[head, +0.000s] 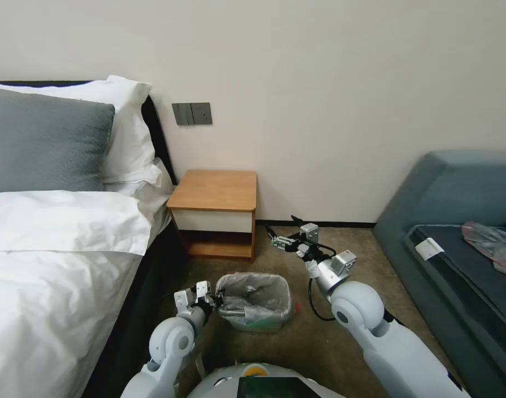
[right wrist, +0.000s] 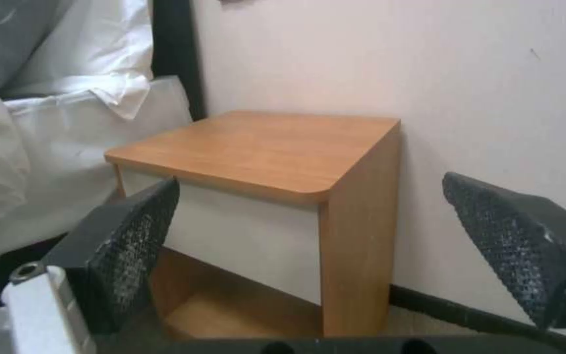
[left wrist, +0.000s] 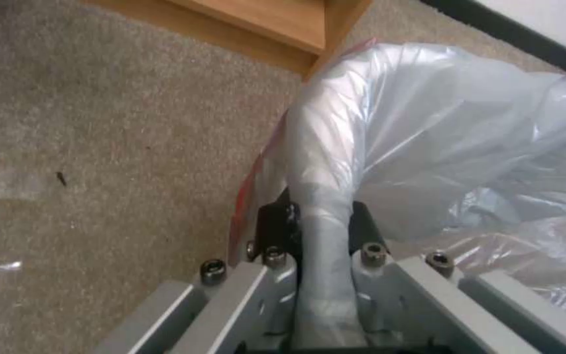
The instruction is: Pick up the garbage bag from the table and place it over the trash can.
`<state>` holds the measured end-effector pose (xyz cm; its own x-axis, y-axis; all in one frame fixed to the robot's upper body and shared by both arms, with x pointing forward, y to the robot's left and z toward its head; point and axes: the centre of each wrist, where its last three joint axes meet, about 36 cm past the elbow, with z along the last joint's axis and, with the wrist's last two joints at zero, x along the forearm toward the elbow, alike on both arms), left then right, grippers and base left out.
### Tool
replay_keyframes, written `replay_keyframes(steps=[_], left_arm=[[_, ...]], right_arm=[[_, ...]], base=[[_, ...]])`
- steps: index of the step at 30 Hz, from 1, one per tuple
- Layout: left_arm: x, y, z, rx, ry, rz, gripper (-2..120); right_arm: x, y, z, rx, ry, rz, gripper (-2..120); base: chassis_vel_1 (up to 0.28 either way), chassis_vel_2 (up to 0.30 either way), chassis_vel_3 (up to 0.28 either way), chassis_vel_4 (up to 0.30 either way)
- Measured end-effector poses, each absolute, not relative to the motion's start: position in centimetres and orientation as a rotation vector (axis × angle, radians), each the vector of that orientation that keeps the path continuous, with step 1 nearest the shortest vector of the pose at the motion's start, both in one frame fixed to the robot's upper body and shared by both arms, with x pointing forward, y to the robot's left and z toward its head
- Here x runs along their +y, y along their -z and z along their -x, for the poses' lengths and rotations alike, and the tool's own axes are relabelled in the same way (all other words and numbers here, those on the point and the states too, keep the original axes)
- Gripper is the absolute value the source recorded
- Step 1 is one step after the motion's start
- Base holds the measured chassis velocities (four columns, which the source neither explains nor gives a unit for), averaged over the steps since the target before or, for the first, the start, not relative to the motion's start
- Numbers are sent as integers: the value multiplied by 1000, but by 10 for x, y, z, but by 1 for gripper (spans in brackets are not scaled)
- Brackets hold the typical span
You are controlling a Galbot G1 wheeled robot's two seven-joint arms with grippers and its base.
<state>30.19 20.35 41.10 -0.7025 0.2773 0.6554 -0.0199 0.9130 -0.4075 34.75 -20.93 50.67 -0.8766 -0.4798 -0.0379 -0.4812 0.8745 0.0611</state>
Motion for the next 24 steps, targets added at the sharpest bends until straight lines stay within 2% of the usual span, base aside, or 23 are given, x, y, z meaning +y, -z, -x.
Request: replay_keyframes(steps=[7, 9, 10, 12, 14, 16, 18, 21, 24], left_arm=[[203, -403, -304, -2309, -484, 190, 3], [202, -403, -304, -2312, -479, 196, 16], [202, -403, -304, -2312, -479, 196, 16], [202, -404, -305, -2315, -477, 198, 25], [202, -404, -306, -2316, -476, 197, 28], [202, -404, -306, -2317, -475, 193, 40], [202, -403, -306, -2316, -476, 190, 43], [202, -402, -305, -2312, -479, 184, 59], [202, -402, -304, -2317, -475, 180, 67]], right_arm=[[-209, -507, -349, 3013, -109, 789, 100], [-209, -506, -350, 3014, -106, 795, 100], [-209, -506, -350, 3014, -106, 795, 100], [-209, -505, -352, 3013, -103, 798, 100], [-209, -505, -353, 3013, -102, 798, 100], [-209, -504, -354, 3014, -103, 801, 100], [-209, -504, -354, 3014, -105, 802, 100], [-208, -503, -354, 3017, -115, 804, 100], [-207, -501, -353, 3022, -120, 801, 100]], base=[[0, 0, 0, 0], [0, 0, 0, 0], [0, 0, 0, 0], [0, 0, 0, 0], [0, 0, 0, 0], [0, 0, 0, 0], [0, 0, 0, 0], [0, 0, 0, 0], [0, 0, 0, 0]])
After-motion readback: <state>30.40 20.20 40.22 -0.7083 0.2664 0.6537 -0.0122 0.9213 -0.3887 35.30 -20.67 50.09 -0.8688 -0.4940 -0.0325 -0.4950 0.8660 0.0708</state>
